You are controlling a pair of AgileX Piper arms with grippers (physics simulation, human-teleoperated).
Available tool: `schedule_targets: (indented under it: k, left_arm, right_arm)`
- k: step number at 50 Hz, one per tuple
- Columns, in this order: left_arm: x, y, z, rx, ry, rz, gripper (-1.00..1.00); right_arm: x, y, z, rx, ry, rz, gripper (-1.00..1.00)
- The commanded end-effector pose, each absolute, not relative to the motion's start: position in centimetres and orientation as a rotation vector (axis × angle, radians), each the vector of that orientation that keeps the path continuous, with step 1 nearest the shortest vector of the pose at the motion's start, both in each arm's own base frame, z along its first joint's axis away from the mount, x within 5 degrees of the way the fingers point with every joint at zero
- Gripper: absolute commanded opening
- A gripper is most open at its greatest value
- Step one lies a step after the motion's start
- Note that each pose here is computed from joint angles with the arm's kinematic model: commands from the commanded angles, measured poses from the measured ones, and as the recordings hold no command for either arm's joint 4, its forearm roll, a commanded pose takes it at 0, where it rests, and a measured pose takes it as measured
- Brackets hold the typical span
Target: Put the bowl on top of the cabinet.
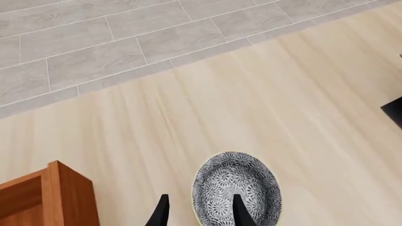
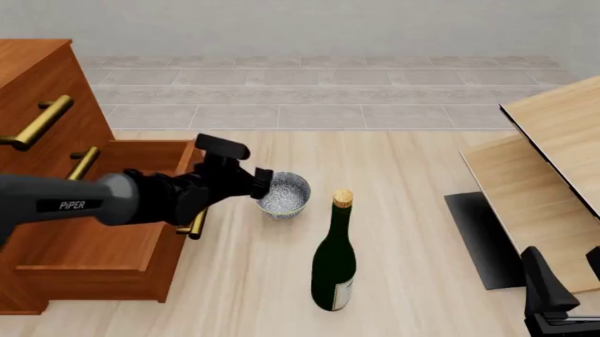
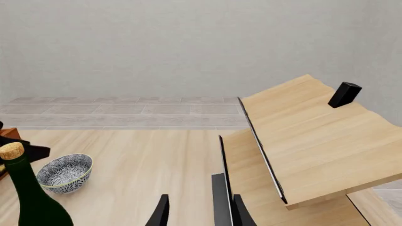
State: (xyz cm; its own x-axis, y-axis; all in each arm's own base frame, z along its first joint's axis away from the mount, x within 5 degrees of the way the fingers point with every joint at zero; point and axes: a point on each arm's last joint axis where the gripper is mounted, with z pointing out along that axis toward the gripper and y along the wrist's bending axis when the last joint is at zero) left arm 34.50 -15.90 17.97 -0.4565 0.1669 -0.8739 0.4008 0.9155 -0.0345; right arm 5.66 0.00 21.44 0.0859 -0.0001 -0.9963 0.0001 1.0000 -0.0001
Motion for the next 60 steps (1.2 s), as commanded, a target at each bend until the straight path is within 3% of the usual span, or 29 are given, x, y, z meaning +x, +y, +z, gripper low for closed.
schedule_targets:
  k: [1, 60]
  left_arm:
    - [35.2, -16.3, 16.8, 0.410, 2.054, -0.286, 1.00]
    - [38.0, -16.6, 13.8, 0.424, 2.093, -0.249, 1.00]
  right_arm:
    - [5.7, 0.0, 21.4, 0.000, 1.485, 0.000, 1.00]
    - [5.7, 0.0, 21.4, 0.000, 1.485, 0.000, 1.00]
